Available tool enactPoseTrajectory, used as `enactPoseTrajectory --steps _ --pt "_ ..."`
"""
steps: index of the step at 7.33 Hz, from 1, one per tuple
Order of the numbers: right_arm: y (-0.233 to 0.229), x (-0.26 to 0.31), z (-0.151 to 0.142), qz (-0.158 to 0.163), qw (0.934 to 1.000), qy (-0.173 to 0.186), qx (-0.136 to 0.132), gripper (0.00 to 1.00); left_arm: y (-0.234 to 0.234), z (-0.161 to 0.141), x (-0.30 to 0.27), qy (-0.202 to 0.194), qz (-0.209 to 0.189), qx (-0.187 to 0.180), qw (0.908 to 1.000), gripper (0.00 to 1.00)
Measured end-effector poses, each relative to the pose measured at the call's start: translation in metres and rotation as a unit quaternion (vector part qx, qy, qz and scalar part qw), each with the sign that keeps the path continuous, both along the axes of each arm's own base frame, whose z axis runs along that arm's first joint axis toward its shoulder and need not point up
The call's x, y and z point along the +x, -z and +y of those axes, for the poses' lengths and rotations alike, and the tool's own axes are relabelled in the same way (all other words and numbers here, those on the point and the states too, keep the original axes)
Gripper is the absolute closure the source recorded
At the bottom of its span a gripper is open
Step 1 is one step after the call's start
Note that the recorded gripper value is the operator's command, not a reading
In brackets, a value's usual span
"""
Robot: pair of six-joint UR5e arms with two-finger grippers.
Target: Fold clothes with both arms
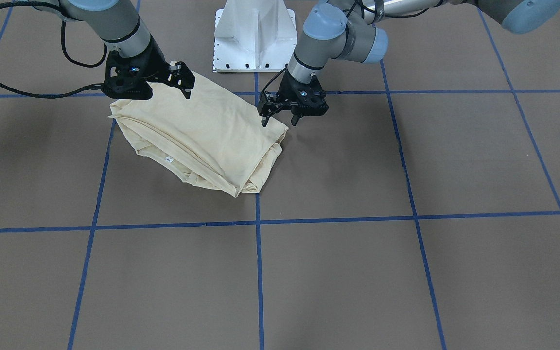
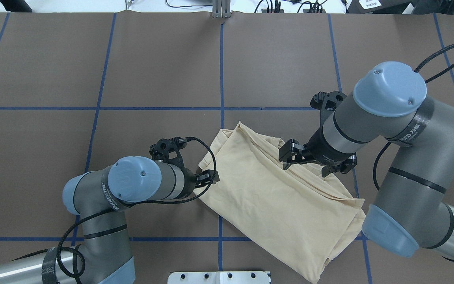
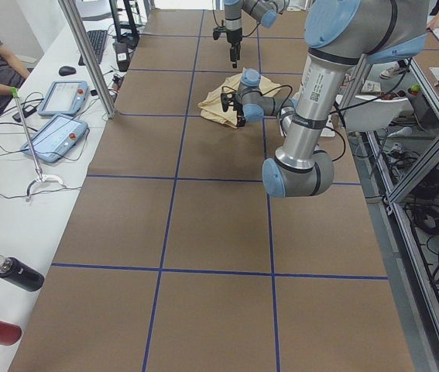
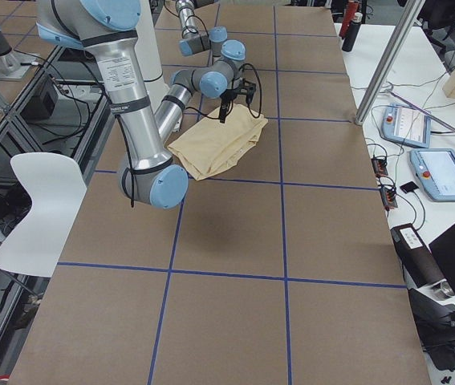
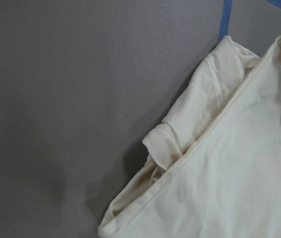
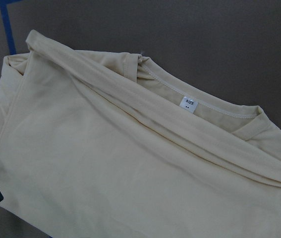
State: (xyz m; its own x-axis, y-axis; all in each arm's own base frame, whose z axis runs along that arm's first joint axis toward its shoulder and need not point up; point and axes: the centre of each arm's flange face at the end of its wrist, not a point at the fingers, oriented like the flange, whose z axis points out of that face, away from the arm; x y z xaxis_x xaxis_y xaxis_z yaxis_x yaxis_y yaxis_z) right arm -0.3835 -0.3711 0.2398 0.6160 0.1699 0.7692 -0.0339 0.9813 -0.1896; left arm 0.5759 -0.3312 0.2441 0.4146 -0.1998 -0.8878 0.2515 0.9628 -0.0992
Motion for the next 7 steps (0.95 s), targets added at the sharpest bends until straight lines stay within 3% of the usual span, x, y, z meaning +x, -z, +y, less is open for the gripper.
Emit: enactPoseTrajectory --steps 3,4,5,7 --pt "0.0011 0.0008 -0.0005 -0.001 1.0000 -0.001 0.001 0.00 -0.0081 -0.0027 0.0057 0.003 -0.010 0.001 0.9999 0.27" --pt "0.0011 0.0011 -0.0008 -0.001 1.0000 -0.002 0.001 0.00 -0.0098 -0.0031 0.0067 0.003 -0.012 0.001 0.9999 0.33" --pt "0.0012 0.0016 -0.0013 -0.001 1.0000 -0.002 0.001 0.00 -0.0105 -0.0033 0.0071 0.003 -0.013 0.001 0.9999 0.49" --pt "0.0016 0.0034 -0.0025 -0.001 1.0000 -0.004 0.001 0.00 -0.0106 -0.0033 0.0071 0.003 -0.014 0.001 0.9999 0.99"
